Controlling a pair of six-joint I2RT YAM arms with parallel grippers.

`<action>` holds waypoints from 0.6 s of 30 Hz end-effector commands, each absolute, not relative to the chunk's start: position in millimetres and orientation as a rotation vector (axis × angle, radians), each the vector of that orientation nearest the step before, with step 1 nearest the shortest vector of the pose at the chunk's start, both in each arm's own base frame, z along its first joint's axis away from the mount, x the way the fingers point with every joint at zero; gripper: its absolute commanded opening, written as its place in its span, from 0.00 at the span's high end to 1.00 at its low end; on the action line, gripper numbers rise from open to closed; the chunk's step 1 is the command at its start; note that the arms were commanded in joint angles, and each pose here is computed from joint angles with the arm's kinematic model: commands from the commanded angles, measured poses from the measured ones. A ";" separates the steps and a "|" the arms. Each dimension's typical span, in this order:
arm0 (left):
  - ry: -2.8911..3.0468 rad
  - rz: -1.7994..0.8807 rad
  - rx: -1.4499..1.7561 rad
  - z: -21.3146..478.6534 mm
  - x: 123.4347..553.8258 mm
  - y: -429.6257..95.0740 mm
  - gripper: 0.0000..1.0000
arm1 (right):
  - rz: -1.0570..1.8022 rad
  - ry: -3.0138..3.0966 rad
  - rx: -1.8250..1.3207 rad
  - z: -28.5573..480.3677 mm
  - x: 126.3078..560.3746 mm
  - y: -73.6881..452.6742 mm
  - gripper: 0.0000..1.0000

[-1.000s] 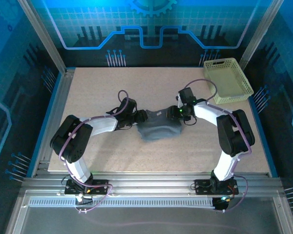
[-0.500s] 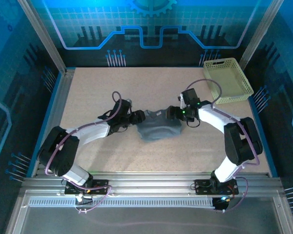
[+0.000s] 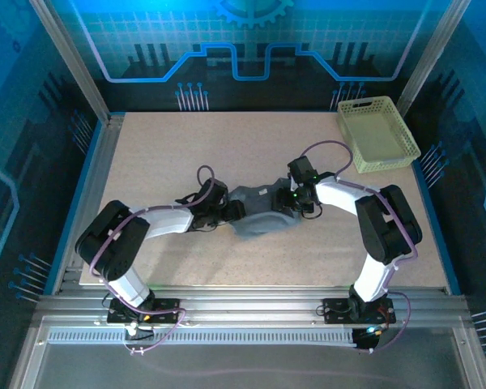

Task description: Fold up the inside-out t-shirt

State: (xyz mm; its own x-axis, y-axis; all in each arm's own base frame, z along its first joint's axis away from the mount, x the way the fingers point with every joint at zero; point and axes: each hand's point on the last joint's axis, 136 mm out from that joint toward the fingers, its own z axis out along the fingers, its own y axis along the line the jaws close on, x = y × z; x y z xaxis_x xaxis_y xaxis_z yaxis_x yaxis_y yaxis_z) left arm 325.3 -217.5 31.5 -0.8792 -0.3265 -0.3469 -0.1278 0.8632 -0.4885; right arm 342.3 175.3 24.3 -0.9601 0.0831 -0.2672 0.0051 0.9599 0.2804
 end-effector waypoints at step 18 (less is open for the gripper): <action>2.738 -0.195 -0.028 65.2 281.8 -340.1 0.19 | 0.161 2.535 0.215 139.3 301.9 80.6 0.06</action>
